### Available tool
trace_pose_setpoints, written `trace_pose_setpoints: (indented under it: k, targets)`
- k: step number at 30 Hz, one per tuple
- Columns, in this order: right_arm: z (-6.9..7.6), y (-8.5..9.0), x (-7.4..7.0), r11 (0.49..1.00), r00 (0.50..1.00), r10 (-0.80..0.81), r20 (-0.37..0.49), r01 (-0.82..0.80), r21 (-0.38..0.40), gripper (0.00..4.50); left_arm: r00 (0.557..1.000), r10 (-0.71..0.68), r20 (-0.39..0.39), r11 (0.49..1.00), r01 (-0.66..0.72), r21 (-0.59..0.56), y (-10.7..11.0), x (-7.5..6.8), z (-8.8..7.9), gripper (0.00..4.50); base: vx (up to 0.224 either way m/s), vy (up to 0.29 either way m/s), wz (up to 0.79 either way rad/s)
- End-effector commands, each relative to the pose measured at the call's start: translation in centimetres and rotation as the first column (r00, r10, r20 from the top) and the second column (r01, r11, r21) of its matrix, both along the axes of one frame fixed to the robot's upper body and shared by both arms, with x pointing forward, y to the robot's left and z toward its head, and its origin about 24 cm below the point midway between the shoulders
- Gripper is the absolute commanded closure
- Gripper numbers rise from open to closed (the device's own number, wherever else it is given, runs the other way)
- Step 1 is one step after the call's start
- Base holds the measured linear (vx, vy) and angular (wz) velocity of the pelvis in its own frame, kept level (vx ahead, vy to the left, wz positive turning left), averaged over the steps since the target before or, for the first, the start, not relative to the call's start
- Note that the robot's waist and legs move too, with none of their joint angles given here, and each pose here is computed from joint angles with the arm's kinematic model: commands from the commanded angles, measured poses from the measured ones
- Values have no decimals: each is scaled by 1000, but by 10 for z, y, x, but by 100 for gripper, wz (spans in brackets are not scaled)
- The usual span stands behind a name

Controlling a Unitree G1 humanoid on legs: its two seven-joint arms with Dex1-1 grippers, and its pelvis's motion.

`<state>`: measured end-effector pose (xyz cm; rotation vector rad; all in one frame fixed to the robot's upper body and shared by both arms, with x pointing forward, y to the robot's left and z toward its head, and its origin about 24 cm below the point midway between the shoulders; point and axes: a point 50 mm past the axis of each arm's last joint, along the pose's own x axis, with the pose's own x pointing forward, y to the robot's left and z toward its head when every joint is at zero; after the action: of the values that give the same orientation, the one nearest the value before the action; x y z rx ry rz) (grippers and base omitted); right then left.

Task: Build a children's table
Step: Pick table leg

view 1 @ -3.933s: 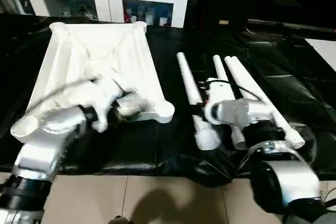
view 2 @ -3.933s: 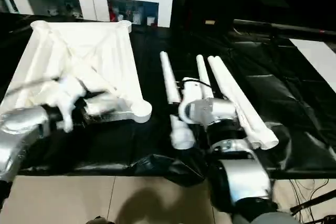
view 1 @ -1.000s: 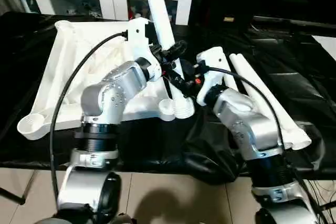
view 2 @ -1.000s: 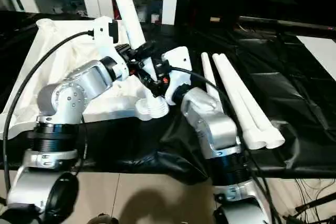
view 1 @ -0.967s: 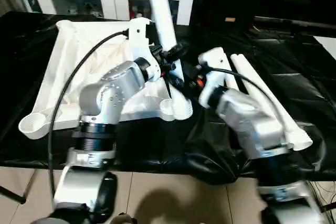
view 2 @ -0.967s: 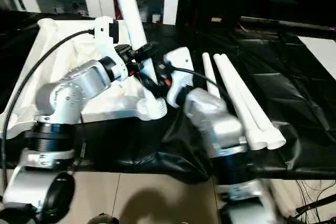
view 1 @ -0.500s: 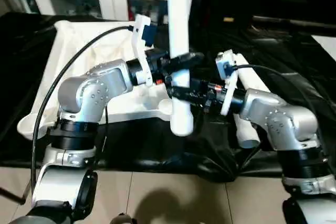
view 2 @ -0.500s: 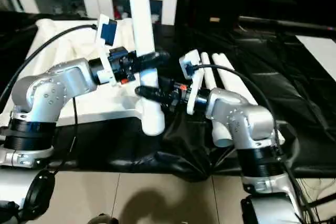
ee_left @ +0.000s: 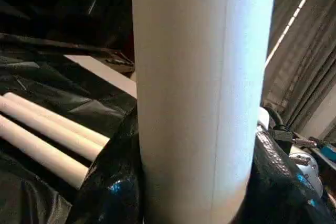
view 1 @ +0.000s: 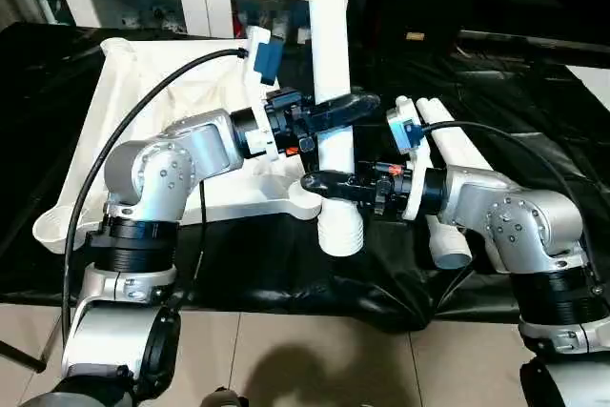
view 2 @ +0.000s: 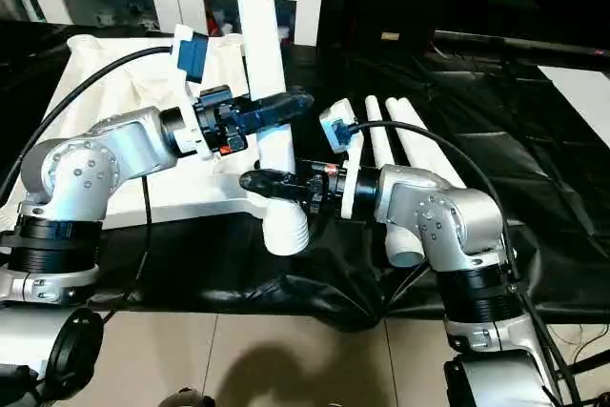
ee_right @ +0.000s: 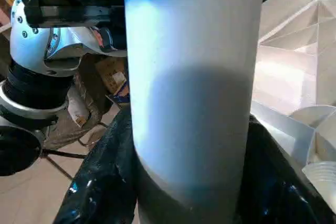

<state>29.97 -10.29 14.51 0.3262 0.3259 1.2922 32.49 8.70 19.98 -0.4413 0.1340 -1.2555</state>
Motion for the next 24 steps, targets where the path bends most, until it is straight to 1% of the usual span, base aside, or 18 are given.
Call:
trace_pose_setpoints:
  k: [1,2,4,6,7,8,9,10,11,13,14,16,17,18,19,24]
  targets:
    - [-3,-4,3,998,999,-52,-14,52,-25,261,996,-55,63,998,57,-25,-8,-5,16,264,0,0,0]
    - [-3,-4,4,998,998,-60,-10,60,-25,262,997,-50,63,999,52,-18,-8,-5,15,229,0,0,0]
    - [-2,-1,9,989,989,-143,46,145,-32,263,998,57,18,997,-58,52,-9,4,5,194,0,0,0]
    - [-2,1,12,982,981,-182,67,185,-31,263,995,99,23,991,-100,86,-9,7,1,194,0,0,0]
    - [-2,2,13,978,977,-204,63,206,-33,263,986,163,43,980,-167,107,-8,11,-1,184,0,0,0]
    - [-2,2,14,976,975,-211,65,213,-33,263,980,195,49,973,-200,117,-8,13,-1,184,0,0,0]
    - [-2,3,15,972,970,-232,69,234,-34,264,959,275,66,949,-282,140,-7,19,-3,160,0,0,0]
    - [-2,5,17,966,965,-252,72,255,-35,264,942,326,77,929,-334,157,-7,22,-5,160,0,0,0]
    - [-3,6,19,961,959,-273,76,276,-34,264,934,348,73,921,-356,161,-7,22,-6,154,0,0,0]
    - [-3,7,19,958,957,-280,79,284,-35,264,934,351,67,921,-357,159,-8,22,-7,151,0,0,0]
    - [-3,7,19,958,956,-281,79,284,-35,264,934,351,66,920,-358,158,-8,22,-7,169,0,0,0]
    - [-3,8,21,953,952,-295,82,299,-37,264,927,370,60,915,-375,149,-8,21,-6,182,0,0,0]
    - [-4,10,22,950,949,-302,90,307,-47,264,920,388,57,909,-393,141,-7,23,-4,199,0,0,0]
    - [-4,11,22,949,948,-303,97,309,-53,264,918,394,55,907,-397,139,-6,23,-4,199,0,0,0]
    - [-4,11,22,949,948,-303,97,309,-53,264,918,394,55,907,-397,139,-6,23,-4,212,0,0,0]
    - [-6,13,23,948,946,-305,107,313,-62,264,916,398,43,909,-400,116,-5,24,-2,249,0,0,0]
